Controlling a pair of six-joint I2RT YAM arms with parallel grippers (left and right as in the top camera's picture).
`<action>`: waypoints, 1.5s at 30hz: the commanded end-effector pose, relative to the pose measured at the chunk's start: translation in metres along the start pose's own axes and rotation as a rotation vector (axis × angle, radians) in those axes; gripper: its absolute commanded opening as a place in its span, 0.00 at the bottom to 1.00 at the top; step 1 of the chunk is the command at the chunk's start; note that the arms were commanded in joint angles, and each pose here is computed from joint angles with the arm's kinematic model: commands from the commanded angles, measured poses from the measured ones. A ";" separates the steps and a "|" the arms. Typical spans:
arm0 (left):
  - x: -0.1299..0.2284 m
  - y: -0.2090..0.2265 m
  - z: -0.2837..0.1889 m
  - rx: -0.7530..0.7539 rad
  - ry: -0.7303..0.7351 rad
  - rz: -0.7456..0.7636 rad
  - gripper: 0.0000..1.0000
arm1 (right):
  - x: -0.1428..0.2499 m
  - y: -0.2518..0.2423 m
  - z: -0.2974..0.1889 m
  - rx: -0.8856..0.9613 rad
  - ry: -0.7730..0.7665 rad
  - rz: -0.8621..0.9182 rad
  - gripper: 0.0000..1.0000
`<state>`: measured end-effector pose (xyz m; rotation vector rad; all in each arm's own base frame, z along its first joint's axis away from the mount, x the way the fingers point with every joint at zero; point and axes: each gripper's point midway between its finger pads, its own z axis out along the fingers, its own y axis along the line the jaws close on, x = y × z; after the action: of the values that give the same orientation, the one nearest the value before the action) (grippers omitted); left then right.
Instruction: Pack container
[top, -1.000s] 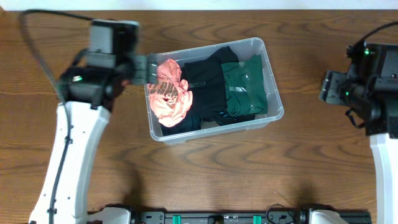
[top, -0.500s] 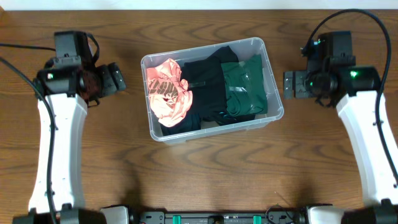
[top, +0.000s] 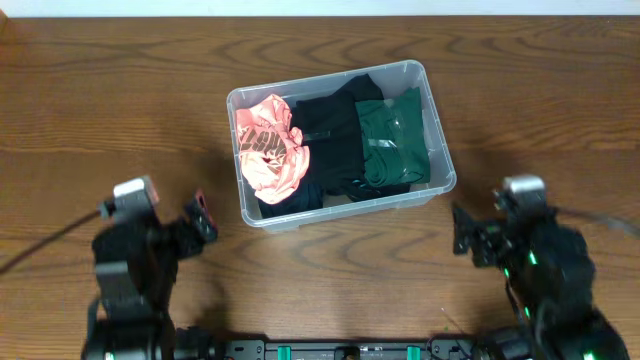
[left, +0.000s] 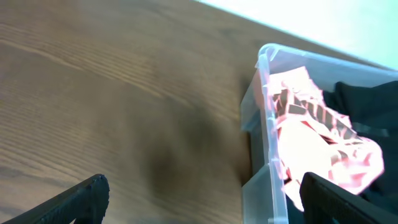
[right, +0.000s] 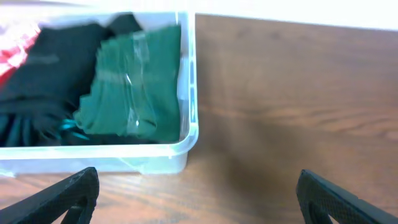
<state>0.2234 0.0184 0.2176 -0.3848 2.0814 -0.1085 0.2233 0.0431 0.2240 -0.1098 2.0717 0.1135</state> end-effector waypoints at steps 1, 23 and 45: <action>0.003 -0.001 -0.016 0.029 -0.046 -0.024 0.98 | 0.008 -0.006 -0.014 0.019 -0.042 0.023 0.99; 0.052 0.013 -0.028 -0.021 0.116 -0.021 0.98 | 0.075 -0.020 -0.046 0.050 0.117 0.008 0.99; 0.053 0.014 -0.028 -0.022 0.121 -0.021 0.98 | 0.057 -0.034 0.045 0.112 -0.344 -0.004 0.99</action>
<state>0.1715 0.0127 0.1866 -0.4158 2.2003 -0.1195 0.2337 0.0136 0.1803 0.0102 1.6912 0.0472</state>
